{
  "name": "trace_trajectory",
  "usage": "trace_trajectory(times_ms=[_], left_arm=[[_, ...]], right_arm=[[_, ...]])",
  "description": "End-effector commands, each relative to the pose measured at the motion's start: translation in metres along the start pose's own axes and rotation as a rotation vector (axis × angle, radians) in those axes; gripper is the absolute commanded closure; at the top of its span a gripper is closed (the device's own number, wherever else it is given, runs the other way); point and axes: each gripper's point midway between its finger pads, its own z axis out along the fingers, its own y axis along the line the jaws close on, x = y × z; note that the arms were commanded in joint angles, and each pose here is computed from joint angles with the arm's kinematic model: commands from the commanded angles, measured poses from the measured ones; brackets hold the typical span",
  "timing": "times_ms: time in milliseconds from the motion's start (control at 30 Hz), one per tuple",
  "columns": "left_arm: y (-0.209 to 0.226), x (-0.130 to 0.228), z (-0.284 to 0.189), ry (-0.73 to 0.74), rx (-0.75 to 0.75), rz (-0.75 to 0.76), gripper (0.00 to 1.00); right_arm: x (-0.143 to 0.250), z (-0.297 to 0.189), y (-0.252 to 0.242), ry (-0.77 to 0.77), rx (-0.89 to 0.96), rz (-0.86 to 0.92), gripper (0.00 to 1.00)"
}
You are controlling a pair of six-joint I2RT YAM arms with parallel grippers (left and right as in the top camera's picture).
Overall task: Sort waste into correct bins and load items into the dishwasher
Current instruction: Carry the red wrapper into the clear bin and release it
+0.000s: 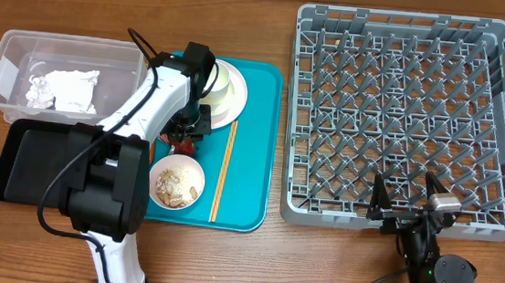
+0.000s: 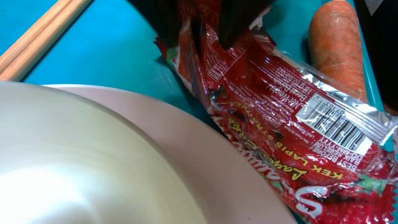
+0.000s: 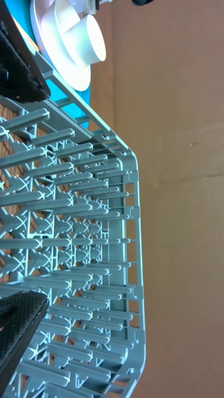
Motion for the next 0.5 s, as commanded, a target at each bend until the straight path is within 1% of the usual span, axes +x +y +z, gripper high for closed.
trace_trajectory(times_ms=[0, 67, 100, 300, 367, 467], left_arm=[[-0.002, -0.006, 0.001, -0.014, -0.009, -0.010, 0.84], [-0.002, -0.006, 0.000, -0.015, -0.009, -0.010, 0.94], [-0.002, -0.006, 0.000, -0.013, -0.010, -0.009, 0.96], [0.008, -0.006, -0.003, -0.017, -0.046, -0.015, 0.96], [0.009, -0.010, -0.013, -0.038, -0.044, -0.020, 0.96], [0.010, -0.019, -0.041, -0.092, -0.020, -0.033, 0.96]], right_arm=[[0.001, 0.000, -0.001, -0.008, 0.003, 0.002, 0.00], [0.001, 0.000, -0.001, -0.008, 0.003, 0.002, 0.00], [0.001, 0.000, -0.001, -0.007, 0.003, 0.002, 0.00], [0.001, 0.000, -0.001, -0.008, 0.003, 0.002, 0.00], [0.001, 0.000, -0.001, -0.007, 0.003, 0.002, 0.00], [0.001, 0.000, -0.001, -0.008, 0.003, 0.002, 0.00]])
